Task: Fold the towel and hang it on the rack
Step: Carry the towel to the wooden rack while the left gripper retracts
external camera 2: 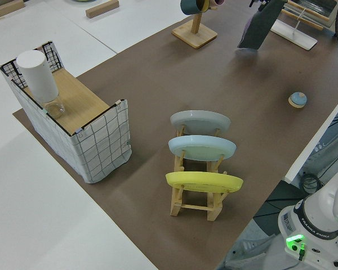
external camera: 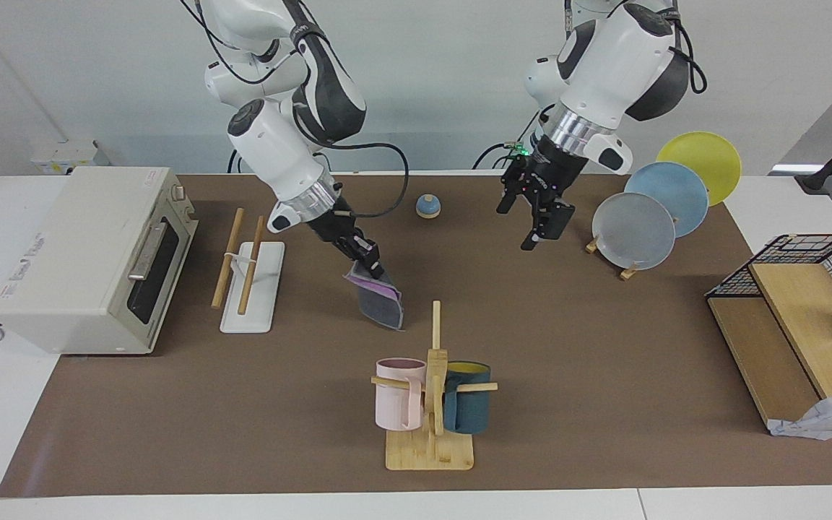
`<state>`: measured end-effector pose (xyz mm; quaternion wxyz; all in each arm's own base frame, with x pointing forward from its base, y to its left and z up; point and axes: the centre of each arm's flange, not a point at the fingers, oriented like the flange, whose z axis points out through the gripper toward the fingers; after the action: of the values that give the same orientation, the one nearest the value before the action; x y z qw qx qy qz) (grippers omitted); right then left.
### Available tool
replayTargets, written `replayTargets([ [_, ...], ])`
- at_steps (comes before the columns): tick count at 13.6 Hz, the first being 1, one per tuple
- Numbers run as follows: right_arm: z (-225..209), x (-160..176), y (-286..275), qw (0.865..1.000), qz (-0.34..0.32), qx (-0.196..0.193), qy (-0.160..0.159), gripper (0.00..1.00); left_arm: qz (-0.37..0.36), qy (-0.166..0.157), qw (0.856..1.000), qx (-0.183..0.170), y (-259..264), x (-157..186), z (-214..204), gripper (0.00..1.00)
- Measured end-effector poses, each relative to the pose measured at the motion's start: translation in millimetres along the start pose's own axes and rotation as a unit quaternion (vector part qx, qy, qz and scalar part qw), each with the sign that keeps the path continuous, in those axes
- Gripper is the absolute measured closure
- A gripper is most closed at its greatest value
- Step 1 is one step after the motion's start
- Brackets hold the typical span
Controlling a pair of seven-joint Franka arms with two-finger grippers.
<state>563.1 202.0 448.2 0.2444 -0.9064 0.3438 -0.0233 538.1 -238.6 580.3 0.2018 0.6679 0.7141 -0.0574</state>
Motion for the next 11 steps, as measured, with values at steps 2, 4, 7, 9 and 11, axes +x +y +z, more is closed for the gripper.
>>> replayTargets([
  [2, -12.5, 30.8, 23.6, 1.0, 0.013, -0.027, 0.006, 0.98, 0.082, 0.012, 0.996, 0.01, 8.5, 29.4, -4.4, 0.0],
  [4, -26.2, 64.7, 53.7, 0.998, 0.028, -0.058, 0.007, 0.98, 0.174, 0.021, 0.984, 0.029, 15.4, 60.3, -10.8, 0.0],
  [7, -42.6, 95.3, 93.2, 0.992, 0.019, -0.123, 0.012, 0.98, 0.3, 0.026, 0.953, 0.046, 26.1, 108.3, -24.6, 0.0],
  [9, -56.9, 117.7, 122.3, 0.987, -0.014, -0.159, 0.01, 0.98, 0.373, 0.028, 0.926, 0.046, 33.7, 135.1, -33.1, 0.0],
  [11, -70.1, 135.2, 143.5, 0.978, -0.067, -0.197, 0.021, 0.98, 0.44, 0.05, 0.895, 0.056, 38.9, 158.9, -40.4, 0.0],
])
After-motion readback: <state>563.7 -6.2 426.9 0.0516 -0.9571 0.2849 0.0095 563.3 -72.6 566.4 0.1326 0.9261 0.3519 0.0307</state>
